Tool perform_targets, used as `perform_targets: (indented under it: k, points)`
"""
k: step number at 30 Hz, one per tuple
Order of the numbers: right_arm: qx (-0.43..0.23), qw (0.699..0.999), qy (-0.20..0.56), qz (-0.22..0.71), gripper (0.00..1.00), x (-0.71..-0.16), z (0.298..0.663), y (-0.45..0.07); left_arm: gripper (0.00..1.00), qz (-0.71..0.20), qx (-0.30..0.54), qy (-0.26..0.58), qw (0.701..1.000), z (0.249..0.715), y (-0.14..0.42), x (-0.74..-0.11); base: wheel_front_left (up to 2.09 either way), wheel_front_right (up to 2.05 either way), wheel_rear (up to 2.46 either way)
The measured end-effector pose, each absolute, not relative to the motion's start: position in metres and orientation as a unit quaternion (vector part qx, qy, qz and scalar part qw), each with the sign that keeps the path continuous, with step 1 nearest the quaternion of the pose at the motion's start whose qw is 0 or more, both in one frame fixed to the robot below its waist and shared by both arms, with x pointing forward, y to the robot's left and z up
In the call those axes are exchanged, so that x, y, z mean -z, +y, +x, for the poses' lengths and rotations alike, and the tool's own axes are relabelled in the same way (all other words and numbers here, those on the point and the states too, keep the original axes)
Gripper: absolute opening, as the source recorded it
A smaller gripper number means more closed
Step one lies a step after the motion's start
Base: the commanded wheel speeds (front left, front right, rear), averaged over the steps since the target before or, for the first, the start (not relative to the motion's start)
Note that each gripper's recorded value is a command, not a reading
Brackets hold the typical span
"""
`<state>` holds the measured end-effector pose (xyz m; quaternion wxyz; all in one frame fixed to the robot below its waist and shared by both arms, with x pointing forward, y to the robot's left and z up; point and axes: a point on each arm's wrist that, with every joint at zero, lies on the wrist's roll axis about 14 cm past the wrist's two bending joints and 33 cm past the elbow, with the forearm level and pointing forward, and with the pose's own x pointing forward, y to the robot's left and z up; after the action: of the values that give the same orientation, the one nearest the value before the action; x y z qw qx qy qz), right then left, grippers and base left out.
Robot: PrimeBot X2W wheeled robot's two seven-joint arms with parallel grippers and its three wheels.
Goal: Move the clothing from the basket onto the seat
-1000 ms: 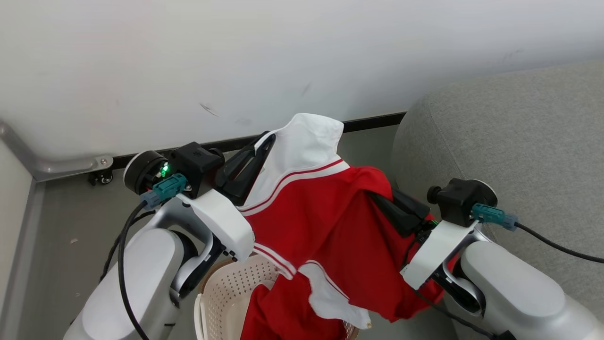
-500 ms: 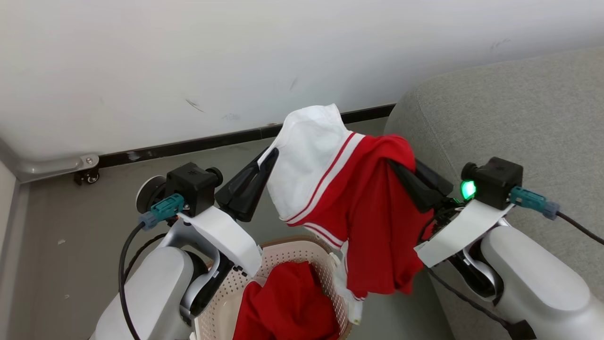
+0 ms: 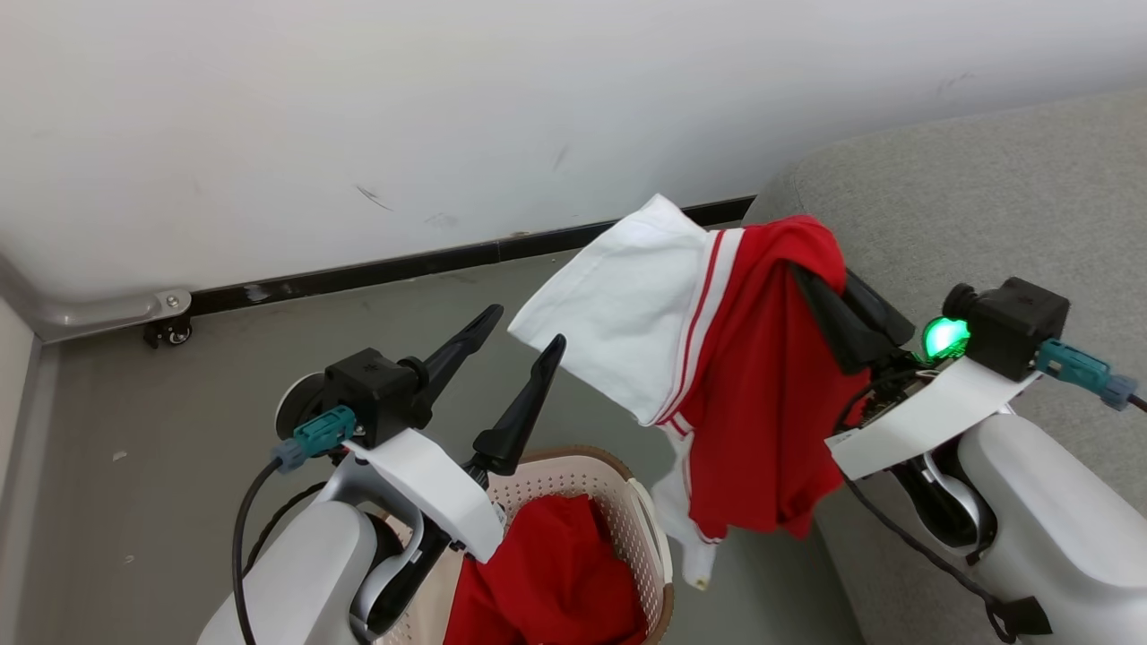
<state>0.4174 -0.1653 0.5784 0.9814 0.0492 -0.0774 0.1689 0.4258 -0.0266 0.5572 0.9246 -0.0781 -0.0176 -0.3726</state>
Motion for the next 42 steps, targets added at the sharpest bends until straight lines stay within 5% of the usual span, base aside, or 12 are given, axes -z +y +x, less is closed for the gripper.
perform_targets:
  k: [20,42]
  points:
    - [-0.047,0.994,-0.075,0.06,0.0,-0.566,0.394,-0.249,1.0,-0.104,0.41,-0.009,0.906,0.406,-0.048,-0.541,0.0,0.0,0.0]
    - [0.083,0.991,-0.074,0.07,0.0,-0.546,0.325,-0.316,1.0,-0.096,0.477,0.006,0.873,0.377,-0.087,-0.528,0.0,0.0,0.0]
